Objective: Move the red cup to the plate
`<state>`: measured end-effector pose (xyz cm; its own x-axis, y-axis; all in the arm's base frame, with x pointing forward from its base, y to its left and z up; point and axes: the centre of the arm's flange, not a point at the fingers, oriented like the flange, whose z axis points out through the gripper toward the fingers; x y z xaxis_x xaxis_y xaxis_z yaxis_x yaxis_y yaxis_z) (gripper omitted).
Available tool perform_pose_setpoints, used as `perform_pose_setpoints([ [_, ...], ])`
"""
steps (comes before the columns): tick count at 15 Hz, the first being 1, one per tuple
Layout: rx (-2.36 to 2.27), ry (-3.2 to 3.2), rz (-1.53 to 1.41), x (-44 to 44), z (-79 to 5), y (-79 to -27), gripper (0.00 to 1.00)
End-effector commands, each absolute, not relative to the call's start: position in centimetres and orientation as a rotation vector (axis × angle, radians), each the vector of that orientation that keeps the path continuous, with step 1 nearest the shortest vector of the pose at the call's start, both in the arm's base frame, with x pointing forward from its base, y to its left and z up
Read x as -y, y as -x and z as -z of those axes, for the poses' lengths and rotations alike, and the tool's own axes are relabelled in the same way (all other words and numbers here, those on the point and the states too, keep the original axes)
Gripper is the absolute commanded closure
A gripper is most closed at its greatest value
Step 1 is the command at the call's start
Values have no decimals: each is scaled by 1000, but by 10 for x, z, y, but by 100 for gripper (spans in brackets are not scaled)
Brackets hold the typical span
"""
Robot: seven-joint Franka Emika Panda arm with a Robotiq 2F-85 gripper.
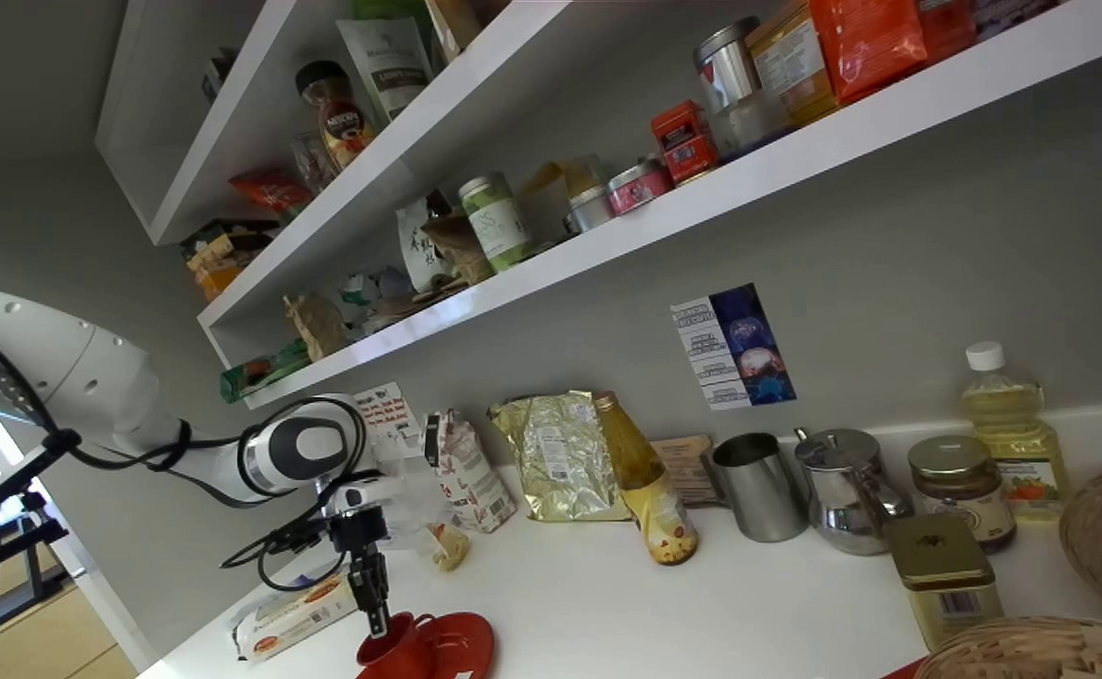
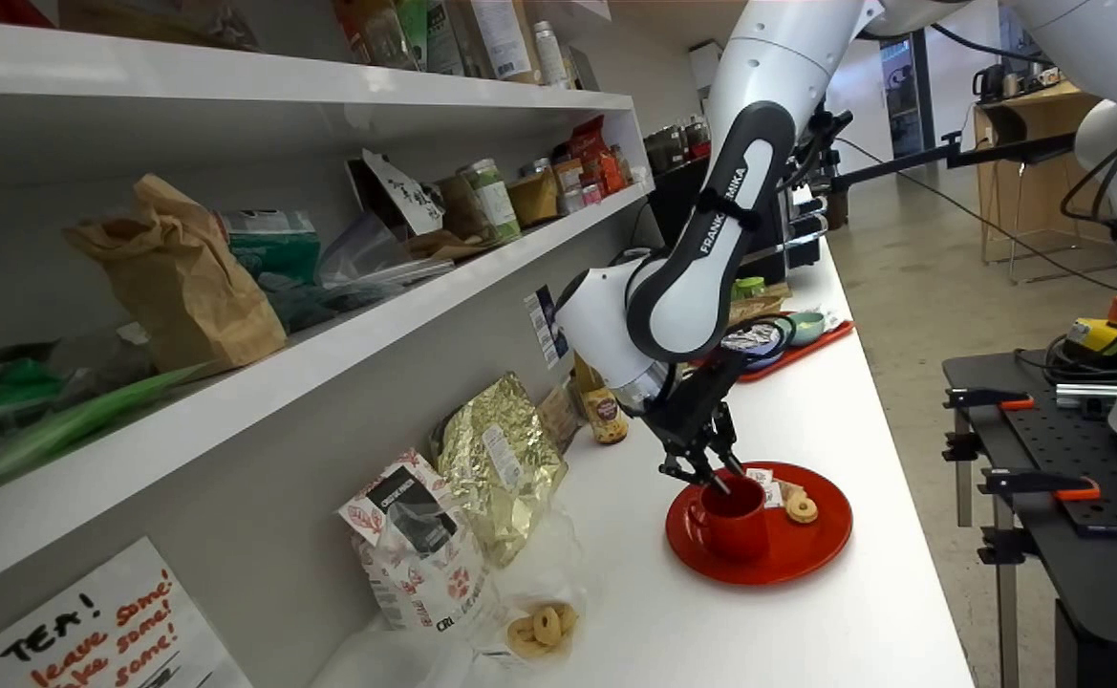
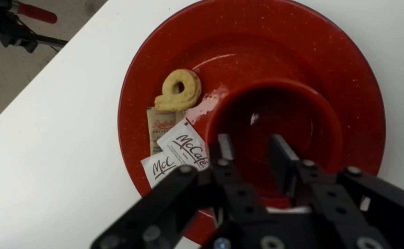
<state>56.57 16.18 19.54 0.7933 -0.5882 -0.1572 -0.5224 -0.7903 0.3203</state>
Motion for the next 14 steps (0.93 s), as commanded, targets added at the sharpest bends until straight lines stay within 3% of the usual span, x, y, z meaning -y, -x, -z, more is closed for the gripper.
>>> perform_pose_setpoints([
  [1, 860, -2723, 363, -162, -195, -566, 66],
  [2, 860, -2723, 363, -162, -195, -566, 66],
  [3, 860, -2723, 363, -162, -195, -566, 41],
  [5, 852, -2736, 341, -160, -207, -560, 33],
  [9, 838, -2772, 330, -156, -241, -544, 3],
  [10, 857, -2743, 332, -162, -217, -563, 22],
  [12, 857, -2751, 319, -161, -231, -558, 7],
  [14, 856, -2754, 315, -160, -236, -554, 3],
])
